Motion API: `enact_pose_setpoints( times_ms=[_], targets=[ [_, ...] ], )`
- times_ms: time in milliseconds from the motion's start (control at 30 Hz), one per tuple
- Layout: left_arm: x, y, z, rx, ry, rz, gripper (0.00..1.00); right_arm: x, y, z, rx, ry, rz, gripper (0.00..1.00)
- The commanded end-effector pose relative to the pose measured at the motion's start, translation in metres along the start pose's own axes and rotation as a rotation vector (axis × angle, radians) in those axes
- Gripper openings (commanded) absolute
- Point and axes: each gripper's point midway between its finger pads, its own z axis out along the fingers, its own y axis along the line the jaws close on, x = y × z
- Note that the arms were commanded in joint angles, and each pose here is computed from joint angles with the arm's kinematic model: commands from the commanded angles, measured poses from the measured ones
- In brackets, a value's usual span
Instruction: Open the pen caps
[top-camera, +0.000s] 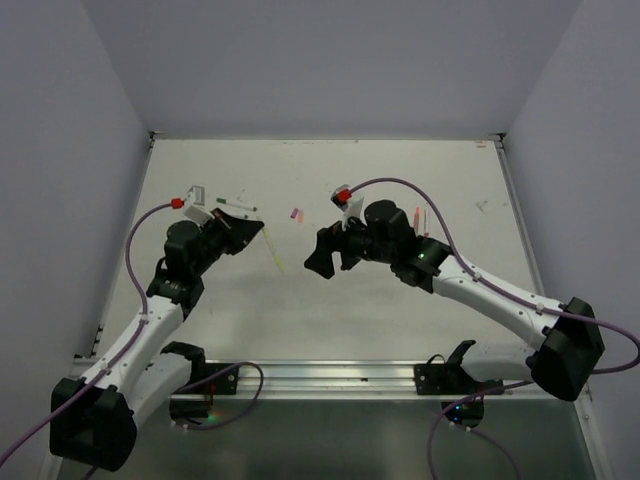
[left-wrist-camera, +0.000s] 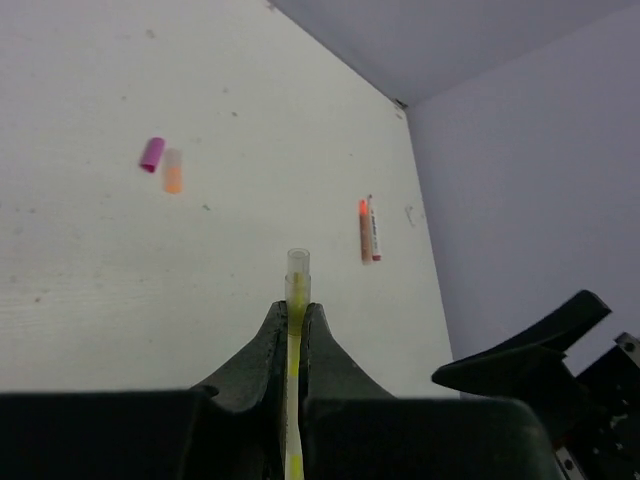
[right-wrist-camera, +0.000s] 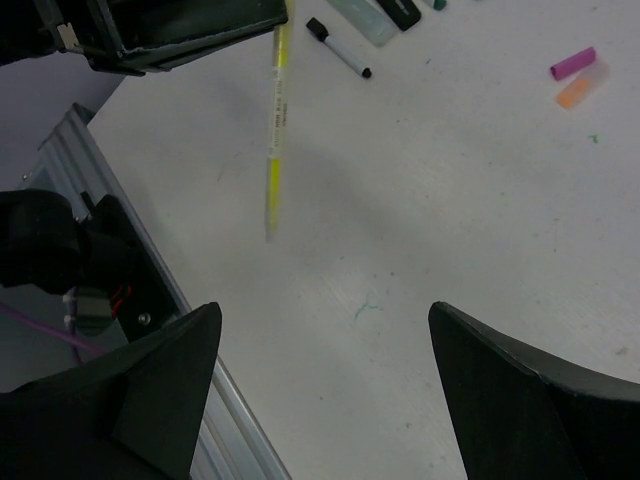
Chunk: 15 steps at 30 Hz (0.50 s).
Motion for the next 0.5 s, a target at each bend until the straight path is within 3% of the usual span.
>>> enact_pose_setpoints(
  times_ms=[0, 200, 467],
  targets=[
    [0.001, -0.06, -0.003, 0.271, -0.023, 0.085, 0.0, -0.02, 0.033, 0.012, -0.082, -0.052, 0.01, 0.88],
    [0.013, -0.094, -0.013, 0.422, -0.033, 0.106, 0.0, -0.02, 0.047, 0.032, -0.088, -0.068, 0.04, 0.83],
    [0.021, -0.105, -0.02, 0.491, -0.032, 0.11, 0.0, -0.027, 0.046, 0.049, -0.078, -0.102, 0.051, 0.74]
  ],
)
